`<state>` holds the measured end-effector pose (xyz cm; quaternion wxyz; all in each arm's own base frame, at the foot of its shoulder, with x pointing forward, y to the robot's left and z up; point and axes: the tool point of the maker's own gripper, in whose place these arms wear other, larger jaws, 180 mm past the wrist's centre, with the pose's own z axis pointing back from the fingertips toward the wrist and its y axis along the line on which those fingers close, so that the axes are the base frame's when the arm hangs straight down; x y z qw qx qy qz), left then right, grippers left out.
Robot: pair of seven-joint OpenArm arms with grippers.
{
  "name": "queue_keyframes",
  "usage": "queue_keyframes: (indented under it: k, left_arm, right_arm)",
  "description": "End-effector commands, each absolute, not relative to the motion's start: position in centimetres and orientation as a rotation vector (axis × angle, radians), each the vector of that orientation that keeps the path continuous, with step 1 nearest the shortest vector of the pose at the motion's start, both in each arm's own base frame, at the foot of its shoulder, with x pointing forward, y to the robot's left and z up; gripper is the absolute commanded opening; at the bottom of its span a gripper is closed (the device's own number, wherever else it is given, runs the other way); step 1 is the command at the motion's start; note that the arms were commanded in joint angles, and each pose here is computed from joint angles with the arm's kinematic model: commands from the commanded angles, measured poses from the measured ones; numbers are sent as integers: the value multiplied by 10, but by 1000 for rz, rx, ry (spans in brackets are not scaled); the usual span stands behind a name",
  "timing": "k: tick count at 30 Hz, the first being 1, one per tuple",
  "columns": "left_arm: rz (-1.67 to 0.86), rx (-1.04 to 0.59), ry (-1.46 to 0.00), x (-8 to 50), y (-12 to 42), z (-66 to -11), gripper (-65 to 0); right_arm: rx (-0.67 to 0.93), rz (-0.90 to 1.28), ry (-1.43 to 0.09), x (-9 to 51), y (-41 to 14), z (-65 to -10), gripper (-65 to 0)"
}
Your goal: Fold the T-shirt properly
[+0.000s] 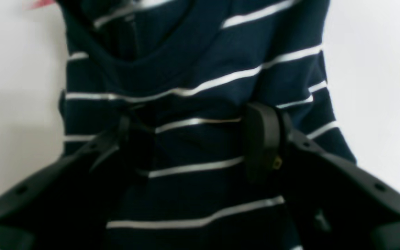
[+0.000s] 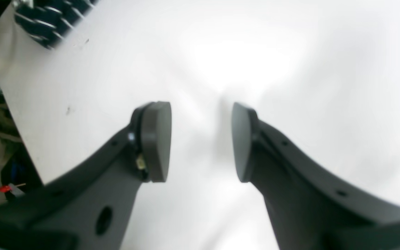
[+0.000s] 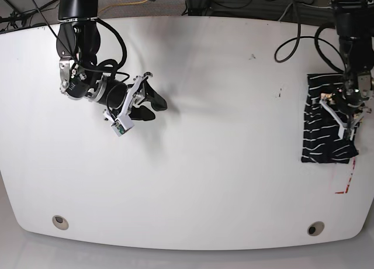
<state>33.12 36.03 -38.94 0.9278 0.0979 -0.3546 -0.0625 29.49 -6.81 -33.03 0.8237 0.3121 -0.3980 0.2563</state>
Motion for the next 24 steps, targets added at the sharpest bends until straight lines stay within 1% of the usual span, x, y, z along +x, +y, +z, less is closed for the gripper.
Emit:
queue_keyframes:
  k: [1, 7, 13, 19, 24]
  left_arm:
    - [-135, 261, -662, 324, 392, -387, -290]
    - [-151, 306, -636, 307, 449, -380, -290]
    - [-152, 340, -581, 288, 480, -377, -290]
    - [-205, 361, -528, 258, 484, -380, -290]
    - [-199, 402, -596, 244, 488, -354, -290]
  right_arm:
    - [674, 564, -907, 302, -67, -312, -388]
    - [675, 583, -915, 293, -63, -308, -388]
    - [671, 588, -913, 290, -64, -308, -388]
    - [644, 614, -917, 290, -70, -305, -388]
    - [631, 626, -916, 289, -74, -304, -388]
